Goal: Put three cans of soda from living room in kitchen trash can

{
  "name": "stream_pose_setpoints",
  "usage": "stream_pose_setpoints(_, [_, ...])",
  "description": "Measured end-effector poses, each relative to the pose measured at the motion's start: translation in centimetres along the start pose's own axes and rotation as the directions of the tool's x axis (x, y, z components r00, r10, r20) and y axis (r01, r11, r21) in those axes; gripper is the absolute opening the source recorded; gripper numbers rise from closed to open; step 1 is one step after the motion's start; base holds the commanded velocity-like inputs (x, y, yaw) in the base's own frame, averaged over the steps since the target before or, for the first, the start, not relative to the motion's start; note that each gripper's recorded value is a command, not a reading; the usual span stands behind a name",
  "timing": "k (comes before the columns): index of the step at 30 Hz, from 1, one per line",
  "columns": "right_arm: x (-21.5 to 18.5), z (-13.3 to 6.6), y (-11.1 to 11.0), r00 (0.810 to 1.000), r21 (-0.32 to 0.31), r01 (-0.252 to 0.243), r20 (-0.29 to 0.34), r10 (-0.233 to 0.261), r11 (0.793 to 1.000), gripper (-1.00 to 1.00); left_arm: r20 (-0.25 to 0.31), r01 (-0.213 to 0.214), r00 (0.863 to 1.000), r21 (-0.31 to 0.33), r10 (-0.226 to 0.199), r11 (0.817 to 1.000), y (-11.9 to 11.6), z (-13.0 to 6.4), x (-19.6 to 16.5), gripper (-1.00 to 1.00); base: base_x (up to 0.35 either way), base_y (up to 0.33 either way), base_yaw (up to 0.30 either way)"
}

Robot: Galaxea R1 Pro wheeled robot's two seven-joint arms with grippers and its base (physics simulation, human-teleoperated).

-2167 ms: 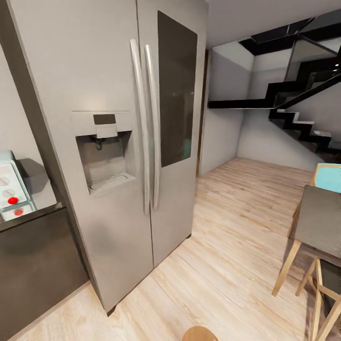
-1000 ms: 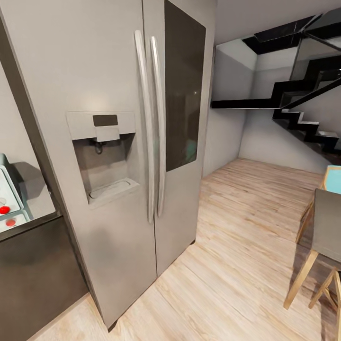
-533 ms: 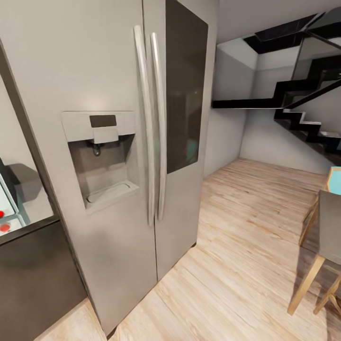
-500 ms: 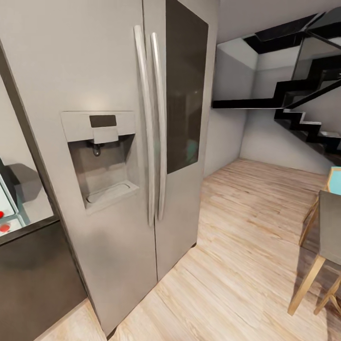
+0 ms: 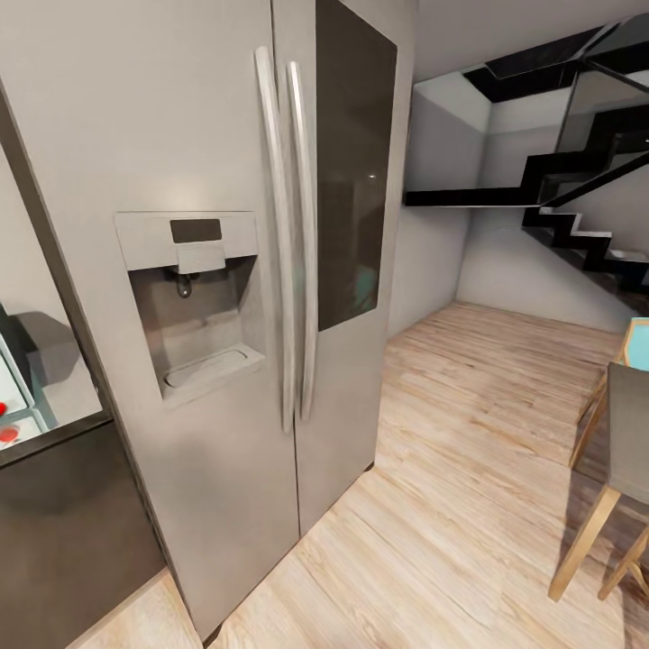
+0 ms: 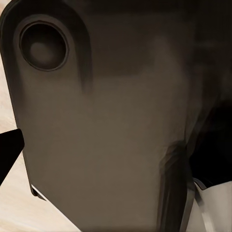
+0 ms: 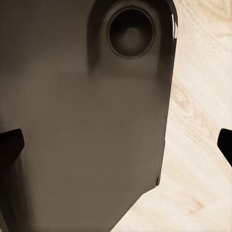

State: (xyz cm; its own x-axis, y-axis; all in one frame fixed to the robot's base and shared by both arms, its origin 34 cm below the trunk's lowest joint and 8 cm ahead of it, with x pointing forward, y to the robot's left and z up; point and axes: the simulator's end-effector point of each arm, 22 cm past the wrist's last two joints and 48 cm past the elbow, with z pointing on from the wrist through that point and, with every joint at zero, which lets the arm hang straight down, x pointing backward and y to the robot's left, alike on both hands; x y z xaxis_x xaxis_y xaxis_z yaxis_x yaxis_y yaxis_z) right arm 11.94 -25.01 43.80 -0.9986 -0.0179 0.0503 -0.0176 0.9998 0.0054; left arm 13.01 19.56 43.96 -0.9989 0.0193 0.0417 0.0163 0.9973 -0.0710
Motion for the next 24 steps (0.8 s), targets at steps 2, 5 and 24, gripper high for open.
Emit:
stream_pose_setpoints(2, [0.0, 0.0, 0.0, 1.0, 0.001, -0.003, -0.001, 0.003, 1.0, 1.0, 0.0, 0.0, 1.0, 0.0, 0.0, 1.0, 0.0, 0.0, 0.0, 1.0, 0.0, 0.0, 0.0])
stream_pose_setpoints(5, [0.1, 0.0, -0.1, 1.0, 0.003, -0.013, -0.002, 0.013, 1.0, 1.0, 0.0, 0.0, 1.0, 0.0, 0.0, 1.0, 0.0, 0.0, 0.0, 1.0, 0.0, 0.0, 0.0])
stream_pose_setpoints(24, [-3.5, -0.1, -0.6, 0.998, 0.003, -0.032, 0.045, 0.032, 0.999, 1.0, 0.0, 0.0, 1.0, 0.0, 0.0, 1.0, 0.0, 0.0, 0.0, 1.0, 0.0, 0.0, 0.0])
